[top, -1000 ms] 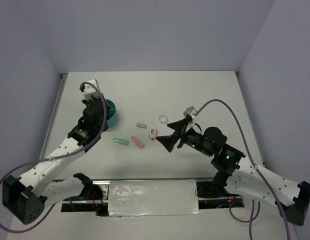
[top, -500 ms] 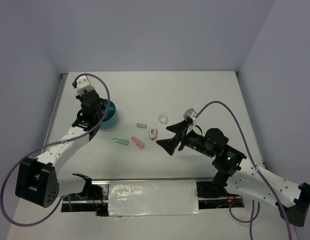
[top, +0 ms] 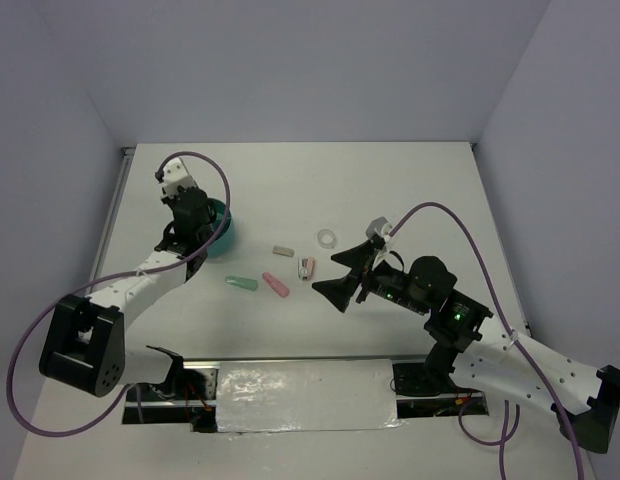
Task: Sort the stationery into containers
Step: Place the pen in the storage box, then pick up the stationery from the center of the board.
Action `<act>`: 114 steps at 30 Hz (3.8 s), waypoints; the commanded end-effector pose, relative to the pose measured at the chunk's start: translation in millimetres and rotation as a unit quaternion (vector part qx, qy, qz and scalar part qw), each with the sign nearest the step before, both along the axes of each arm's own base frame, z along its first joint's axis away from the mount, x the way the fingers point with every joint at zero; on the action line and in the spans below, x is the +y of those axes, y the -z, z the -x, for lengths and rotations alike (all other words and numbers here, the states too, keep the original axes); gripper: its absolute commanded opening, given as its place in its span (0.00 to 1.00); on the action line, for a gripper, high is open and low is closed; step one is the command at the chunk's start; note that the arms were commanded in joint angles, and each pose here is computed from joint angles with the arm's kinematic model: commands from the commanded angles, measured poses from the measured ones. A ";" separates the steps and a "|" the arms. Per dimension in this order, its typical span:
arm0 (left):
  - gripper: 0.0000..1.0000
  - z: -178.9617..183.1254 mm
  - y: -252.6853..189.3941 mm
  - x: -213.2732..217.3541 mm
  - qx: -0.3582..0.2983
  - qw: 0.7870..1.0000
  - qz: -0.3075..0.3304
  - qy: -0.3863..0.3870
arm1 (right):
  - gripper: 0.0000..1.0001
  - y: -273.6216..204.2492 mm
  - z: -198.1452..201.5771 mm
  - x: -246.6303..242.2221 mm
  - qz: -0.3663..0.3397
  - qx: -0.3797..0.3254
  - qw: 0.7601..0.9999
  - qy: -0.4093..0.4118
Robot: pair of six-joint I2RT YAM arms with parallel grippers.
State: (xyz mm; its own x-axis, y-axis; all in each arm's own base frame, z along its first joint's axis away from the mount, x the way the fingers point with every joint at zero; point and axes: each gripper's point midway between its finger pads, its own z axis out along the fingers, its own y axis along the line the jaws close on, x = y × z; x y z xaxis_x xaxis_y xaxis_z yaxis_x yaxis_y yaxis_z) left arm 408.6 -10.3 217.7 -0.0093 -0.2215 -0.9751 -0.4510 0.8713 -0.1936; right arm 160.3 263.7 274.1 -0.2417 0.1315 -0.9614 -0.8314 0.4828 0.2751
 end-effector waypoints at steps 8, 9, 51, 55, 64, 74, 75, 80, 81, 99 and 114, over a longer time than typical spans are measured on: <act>0.70 7.1 5.4 4.1 -0.011 0.999 0.031 -0.017 | 0.93 -6.1 -6.7 -0.3 -0.004 0.001 1.000 0.016; 0.72 8.9 -2.9 3.6 -0.021 0.999 0.039 -0.015 | 0.93 0.7 -11.9 -0.3 0.007 0.011 1.000 0.028; 0.99 214.3 -34.5 -108.0 0.164 0.902 0.047 0.396 | 0.52 252.8 -182.4 -99.1 0.202 0.409 0.693 0.558; 0.99 216.6 -35.6 -108.3 0.158 0.901 0.050 0.401 | 0.44 266.3 -180.6 -98.2 0.208 0.419 0.688 0.554; 0.99 217.8 -37.4 -107.8 0.151 0.901 0.054 0.402 | 0.44 275.4 -179.3 -97.3 0.209 0.420 0.694 0.546; 0.99 215.8 -36.2 -103.3 0.154 0.909 0.061 0.383 | 0.00 242.1 -186.4 -73.3 0.226 0.362 0.767 0.480; 0.99 214.7 -37.9 -103.8 0.153 0.912 0.081 0.372 | 0.00 234.1 -183.9 -62.7 0.233 0.343 0.787 0.458; 0.99 211.9 -54.8 -158.2 0.110 0.865 0.181 0.454 | 0.00 142.6 -118.7 44.7 0.202 0.160 0.951 0.170; 0.99 214.1 -62.2 -170.4 0.093 0.849 0.189 0.485 | 0.00 134.3 -99.7 57.2 0.188 0.146 0.963 0.127; 0.88 316.3 -157.6 -222.1 -0.124 0.599 0.167 0.773 | 0.00 -54.0 74.6 60.4 -0.045 0.006 0.955 -0.294; 0.69 310.1 -136.3 -238.5 -0.081 0.578 0.180 0.792 | 0.00 -68.8 71.9 68.8 -0.043 -0.007 0.959 -0.279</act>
State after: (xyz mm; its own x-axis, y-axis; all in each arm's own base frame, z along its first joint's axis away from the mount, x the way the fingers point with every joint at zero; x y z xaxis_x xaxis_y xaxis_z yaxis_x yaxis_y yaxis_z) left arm 114.3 -249.7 334.5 -0.4435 -0.2206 -0.8687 0.8655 0.1465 -0.4790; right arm 85.4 330.3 319.5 -0.3333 0.0180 -0.9427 -0.9413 -0.0629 0.3316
